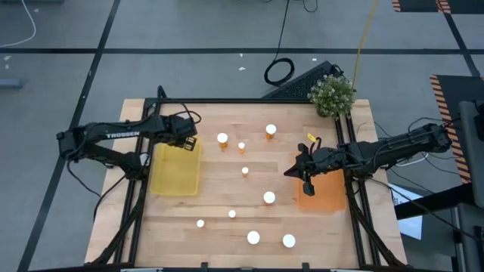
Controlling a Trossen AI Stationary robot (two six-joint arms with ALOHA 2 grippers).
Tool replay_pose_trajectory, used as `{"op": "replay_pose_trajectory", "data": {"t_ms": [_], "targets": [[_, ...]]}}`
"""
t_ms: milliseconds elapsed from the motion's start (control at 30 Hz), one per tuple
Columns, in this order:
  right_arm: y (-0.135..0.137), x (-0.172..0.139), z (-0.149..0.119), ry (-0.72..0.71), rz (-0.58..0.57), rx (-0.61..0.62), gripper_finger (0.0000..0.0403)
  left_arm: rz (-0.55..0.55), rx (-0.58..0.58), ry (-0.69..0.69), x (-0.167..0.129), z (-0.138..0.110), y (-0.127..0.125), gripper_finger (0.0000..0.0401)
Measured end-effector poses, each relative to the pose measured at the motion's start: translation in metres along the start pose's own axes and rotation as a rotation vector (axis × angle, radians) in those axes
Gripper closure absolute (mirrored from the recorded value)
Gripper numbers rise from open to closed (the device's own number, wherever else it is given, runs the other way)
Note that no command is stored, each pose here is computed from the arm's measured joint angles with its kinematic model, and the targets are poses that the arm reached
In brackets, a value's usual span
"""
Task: Pick and place medicine bottles into bin by pill shape (circle, oval)
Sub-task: Put the small orange pill bottle into the yellow bin
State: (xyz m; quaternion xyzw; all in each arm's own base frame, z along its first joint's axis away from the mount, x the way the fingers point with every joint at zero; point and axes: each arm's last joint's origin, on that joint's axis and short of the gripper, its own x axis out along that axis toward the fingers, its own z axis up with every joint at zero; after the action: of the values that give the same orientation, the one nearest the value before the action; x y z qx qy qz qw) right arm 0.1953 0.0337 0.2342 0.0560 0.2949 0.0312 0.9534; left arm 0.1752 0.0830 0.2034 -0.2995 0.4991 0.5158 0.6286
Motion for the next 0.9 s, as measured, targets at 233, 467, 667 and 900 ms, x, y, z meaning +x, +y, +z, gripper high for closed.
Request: {"op": "replay_pose_trajectory", "data": {"t_ms": [233, 467, 667, 900], "targets": [[0.000, 0.000, 0.001, -0.012, 0.006, 0.001, 0.0403, 0.061, 0.016, 0.053, 0.015, 0.000, -0.008, 0.0265], [0.000, 0.000, 0.001, -0.011, 0.006, 0.001, 0.0403, 0.072, 0.012, 0.062, 0.018, 0.000, -0.009, 0.0265], [0.000, 0.000, 0.001, -0.011, 0.006, 0.001, 0.0403, 0.068, 0.000, 0.065, 0.018, 0.000, -0.010, 0.0265], [0.000, 0.000, 0.001, -0.011, 0.007, 0.006, 0.0403, 0.051, -0.002, 0.091, 0.029, -0.009, -0.007, 0.0265]]}}
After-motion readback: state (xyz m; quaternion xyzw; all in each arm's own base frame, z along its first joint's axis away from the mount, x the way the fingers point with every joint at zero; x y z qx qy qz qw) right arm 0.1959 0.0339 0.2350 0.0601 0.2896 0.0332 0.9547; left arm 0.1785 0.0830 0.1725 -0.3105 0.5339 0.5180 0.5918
